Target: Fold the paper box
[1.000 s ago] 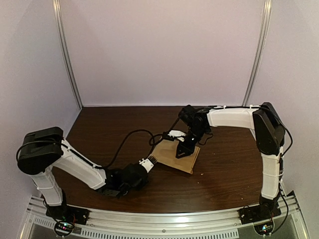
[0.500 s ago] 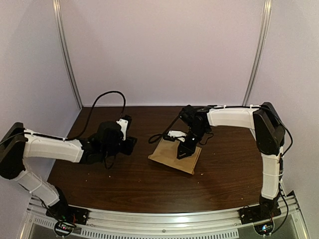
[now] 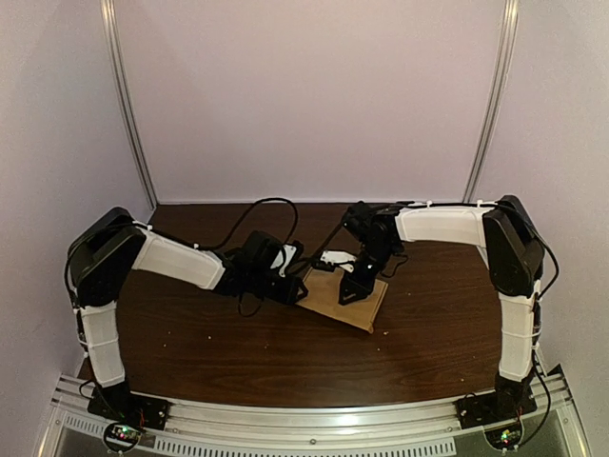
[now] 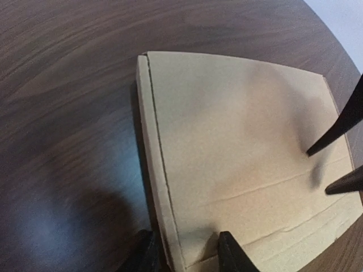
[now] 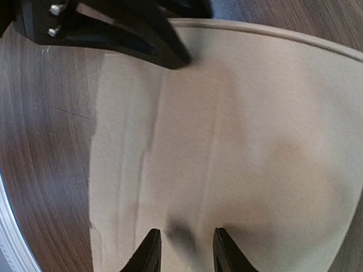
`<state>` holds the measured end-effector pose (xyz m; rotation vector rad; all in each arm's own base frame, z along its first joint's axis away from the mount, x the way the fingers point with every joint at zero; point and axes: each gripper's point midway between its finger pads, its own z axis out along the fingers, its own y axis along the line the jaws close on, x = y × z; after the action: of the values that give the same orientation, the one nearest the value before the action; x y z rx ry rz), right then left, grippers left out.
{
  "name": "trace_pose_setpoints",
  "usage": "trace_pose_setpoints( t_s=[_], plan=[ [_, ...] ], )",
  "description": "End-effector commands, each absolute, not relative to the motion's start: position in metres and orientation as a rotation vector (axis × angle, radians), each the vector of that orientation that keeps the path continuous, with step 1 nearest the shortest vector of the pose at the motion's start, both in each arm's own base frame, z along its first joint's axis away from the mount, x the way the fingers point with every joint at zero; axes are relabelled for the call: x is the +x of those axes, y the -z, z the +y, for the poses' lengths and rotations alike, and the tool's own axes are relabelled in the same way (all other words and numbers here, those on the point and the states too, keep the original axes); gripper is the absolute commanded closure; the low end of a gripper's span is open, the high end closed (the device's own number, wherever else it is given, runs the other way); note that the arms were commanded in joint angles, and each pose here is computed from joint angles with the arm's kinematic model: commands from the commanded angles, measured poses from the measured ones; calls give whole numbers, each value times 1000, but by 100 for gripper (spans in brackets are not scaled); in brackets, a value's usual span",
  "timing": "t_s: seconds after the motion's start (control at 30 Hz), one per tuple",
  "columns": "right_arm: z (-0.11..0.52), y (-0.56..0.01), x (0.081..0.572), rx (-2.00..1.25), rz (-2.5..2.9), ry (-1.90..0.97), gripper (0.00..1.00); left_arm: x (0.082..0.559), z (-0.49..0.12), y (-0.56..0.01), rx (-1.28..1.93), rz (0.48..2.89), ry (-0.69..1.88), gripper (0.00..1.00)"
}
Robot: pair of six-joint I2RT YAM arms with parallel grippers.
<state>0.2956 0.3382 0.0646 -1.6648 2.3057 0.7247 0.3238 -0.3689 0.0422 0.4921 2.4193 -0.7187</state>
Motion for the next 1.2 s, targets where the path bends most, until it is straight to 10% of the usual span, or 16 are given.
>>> trace_pose_setpoints(
  t_s=[0.0, 0.57, 1.17],
  plan=[
    [327, -59, 287, -1710, 2337, -671, 69, 334, -376, 9, 465, 2526, 654, 67],
    [260, -126, 302, -1266, 2514, -392, 48, 325, -366, -9, 328, 2512, 723, 76],
    [253, -53, 280, -1036, 2892, -756, 39, 317, -358, -8, 246, 2525, 758, 80]
  ],
)
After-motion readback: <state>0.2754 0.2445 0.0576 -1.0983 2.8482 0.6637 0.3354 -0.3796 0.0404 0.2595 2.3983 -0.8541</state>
